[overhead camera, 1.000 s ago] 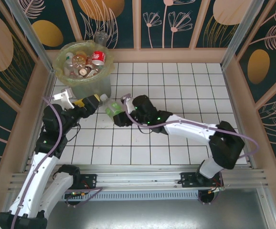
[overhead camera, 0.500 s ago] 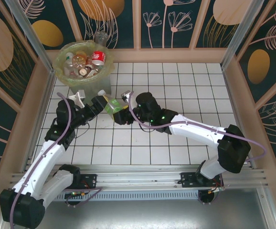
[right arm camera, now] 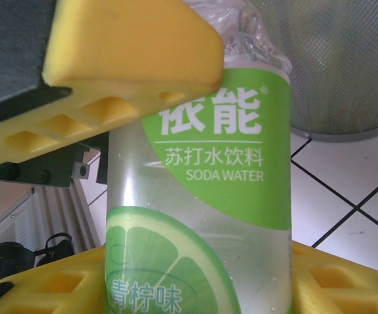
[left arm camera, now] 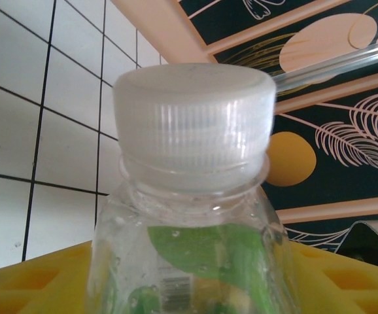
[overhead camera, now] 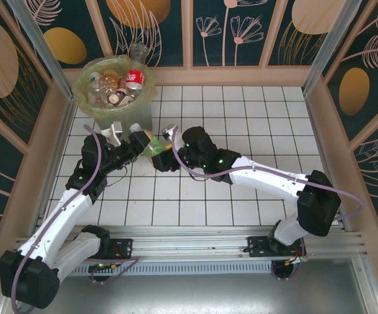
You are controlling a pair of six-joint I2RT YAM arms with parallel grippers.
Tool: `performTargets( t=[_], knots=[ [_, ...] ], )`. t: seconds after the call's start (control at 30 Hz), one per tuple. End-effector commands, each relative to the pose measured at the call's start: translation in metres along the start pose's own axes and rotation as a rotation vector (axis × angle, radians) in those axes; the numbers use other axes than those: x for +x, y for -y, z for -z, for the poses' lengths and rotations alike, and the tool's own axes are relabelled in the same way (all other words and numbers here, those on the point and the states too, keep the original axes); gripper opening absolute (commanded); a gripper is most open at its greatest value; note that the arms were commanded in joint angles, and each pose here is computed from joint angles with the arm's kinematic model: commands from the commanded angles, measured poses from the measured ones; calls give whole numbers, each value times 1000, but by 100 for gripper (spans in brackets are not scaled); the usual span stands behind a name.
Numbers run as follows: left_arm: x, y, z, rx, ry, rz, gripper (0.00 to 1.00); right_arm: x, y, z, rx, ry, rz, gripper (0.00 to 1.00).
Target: Put the plastic bottles in the bin
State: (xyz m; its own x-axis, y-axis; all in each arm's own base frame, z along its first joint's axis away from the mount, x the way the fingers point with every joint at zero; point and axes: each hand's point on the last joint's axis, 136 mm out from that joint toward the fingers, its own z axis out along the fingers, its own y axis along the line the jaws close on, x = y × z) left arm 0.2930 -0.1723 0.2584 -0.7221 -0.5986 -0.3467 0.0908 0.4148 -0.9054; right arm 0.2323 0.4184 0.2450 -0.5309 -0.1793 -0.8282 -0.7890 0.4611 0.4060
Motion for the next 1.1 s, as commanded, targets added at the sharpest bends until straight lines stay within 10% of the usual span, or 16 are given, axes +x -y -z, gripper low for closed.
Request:
performTargets(
  t=[0.0,0.27,0.63,1.07],
  knots=[
    [-7,22,4,49,18,-29,58,-17,-9,-2,-1,40,45,58],
    [-39,49,13,-60,84,-190,51,-29,-11,16,-1,92,57,98],
    [-158,107,56,-505,315,-591,53,-30,15,73,57,160,35,99],
    [-265,86,104,-1010,542,-682,54,-26,42,94,139,183,-3,99]
  ],
)
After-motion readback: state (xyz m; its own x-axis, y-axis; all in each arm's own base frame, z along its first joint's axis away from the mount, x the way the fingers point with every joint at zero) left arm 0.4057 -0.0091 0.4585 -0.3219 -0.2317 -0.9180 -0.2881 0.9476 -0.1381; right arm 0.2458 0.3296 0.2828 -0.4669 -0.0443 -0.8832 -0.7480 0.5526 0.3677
